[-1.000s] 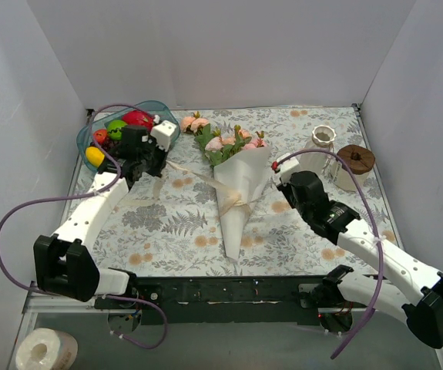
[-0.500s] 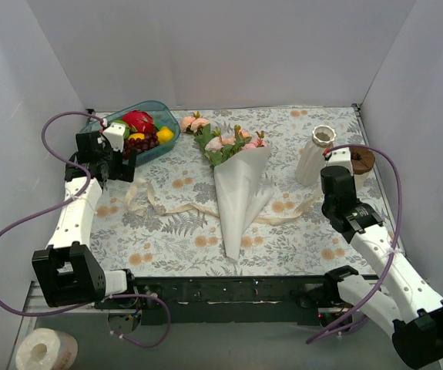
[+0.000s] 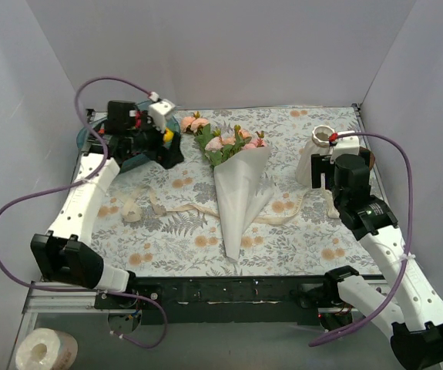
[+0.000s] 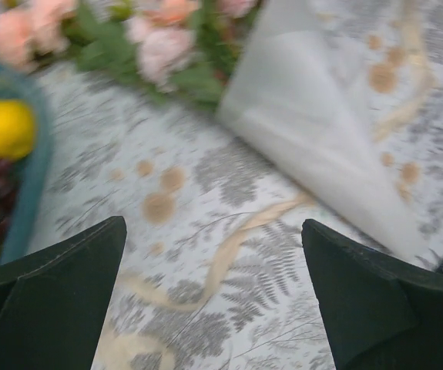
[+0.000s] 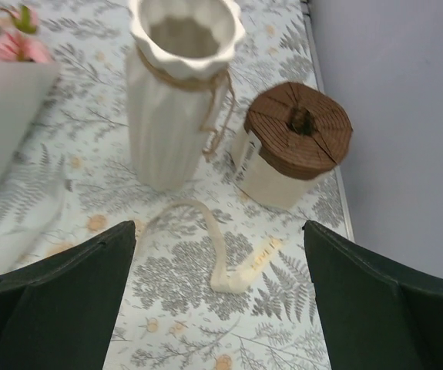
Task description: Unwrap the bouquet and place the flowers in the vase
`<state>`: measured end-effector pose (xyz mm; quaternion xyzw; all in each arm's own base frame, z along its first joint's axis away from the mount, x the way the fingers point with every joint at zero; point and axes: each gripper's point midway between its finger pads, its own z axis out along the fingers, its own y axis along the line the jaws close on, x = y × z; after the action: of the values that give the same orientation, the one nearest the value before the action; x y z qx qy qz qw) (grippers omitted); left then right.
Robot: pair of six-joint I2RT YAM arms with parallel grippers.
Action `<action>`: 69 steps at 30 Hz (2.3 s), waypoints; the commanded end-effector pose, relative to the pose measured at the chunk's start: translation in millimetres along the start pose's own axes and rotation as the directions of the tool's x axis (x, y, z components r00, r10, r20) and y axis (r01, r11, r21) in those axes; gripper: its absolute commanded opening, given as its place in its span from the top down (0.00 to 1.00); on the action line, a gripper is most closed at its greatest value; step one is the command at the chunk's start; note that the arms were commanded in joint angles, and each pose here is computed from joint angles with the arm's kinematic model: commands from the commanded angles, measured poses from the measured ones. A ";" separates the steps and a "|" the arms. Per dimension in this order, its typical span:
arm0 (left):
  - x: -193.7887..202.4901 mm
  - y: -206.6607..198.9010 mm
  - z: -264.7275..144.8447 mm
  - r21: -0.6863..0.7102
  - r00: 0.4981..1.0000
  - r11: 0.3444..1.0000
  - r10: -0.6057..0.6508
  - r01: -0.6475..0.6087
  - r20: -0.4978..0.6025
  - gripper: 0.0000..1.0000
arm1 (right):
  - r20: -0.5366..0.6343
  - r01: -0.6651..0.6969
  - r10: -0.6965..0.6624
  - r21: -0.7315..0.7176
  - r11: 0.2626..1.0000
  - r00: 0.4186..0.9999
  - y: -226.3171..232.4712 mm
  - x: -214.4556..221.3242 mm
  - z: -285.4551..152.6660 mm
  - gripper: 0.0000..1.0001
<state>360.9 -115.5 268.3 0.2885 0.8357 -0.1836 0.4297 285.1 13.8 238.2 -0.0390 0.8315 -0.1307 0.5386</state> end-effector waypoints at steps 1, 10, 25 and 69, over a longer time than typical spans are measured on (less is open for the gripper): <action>0.9 -82.5 42.2 0.320 0.998 0.947 0.044 -0.031 -0.033 0.02 | 0.142 -0.064 0.095 -0.212 0.975 0.985 27.3 -52.9 -18.5 0.04; 4.5 -105.2 129.7 0.478 0.996 0.878 0.060 -0.020 -0.067 0.02 | 0.287 -0.029 0.168 -0.433 0.901 0.943 50.5 -71.6 -61.1 0.17; 17.8 -102.8 181.9 0.520 0.992 0.854 0.091 -0.032 -0.088 0.02 | 0.278 -0.034 0.209 -0.526 0.850 0.938 62.7 -65.4 -78.5 0.16; 44.1 -114.7 203.1 0.655 0.979 0.755 0.123 0.012 -0.160 0.42 | 0.259 -0.015 0.221 -0.618 0.786 0.940 81.4 -66.5 -86.8 0.29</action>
<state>395.1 -297.3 99.1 0.4401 0.7677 -0.4152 0.2111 241.4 123.8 288.7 -0.1816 0.7526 0.1870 0.6046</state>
